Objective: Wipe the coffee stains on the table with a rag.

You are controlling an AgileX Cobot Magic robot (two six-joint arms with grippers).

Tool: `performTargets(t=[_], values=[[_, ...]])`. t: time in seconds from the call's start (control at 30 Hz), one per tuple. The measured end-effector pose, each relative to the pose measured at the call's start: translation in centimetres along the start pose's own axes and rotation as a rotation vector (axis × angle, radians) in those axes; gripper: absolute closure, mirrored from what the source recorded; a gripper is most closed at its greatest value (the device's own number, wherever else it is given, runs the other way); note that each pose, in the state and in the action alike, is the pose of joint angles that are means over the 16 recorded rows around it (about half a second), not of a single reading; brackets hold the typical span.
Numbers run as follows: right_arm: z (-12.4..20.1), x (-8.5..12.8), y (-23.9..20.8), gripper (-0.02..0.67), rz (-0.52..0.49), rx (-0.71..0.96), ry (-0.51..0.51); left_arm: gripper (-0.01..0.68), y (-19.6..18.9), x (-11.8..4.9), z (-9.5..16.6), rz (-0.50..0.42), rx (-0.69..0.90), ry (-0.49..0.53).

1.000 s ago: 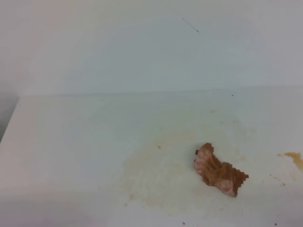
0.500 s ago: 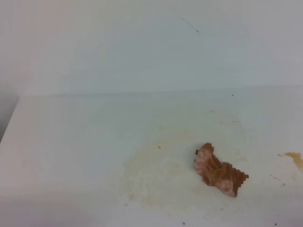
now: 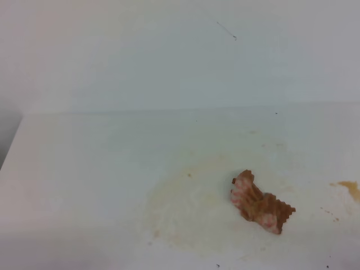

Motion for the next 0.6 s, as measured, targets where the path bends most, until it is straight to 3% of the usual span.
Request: performTargets(t=[0.6], values=[[-0.11,0.02,-0.04,0.651,0.0,-0.002,0.001,0.678,-0.05,-0.02,-0.18,0.0,-0.005,0.0]])
Point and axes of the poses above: a point on each arm's last joint axis where the gripper is mounted, y pointing out along that axis toward the gripper, x along the wrist's bending axis when the last joint is at zero, z = x × y, the point moved 3 cm from there along y, pointing out along that axis toward the gripper, and after that the axes turned 12 degrees about y, right-handed, at the moved point
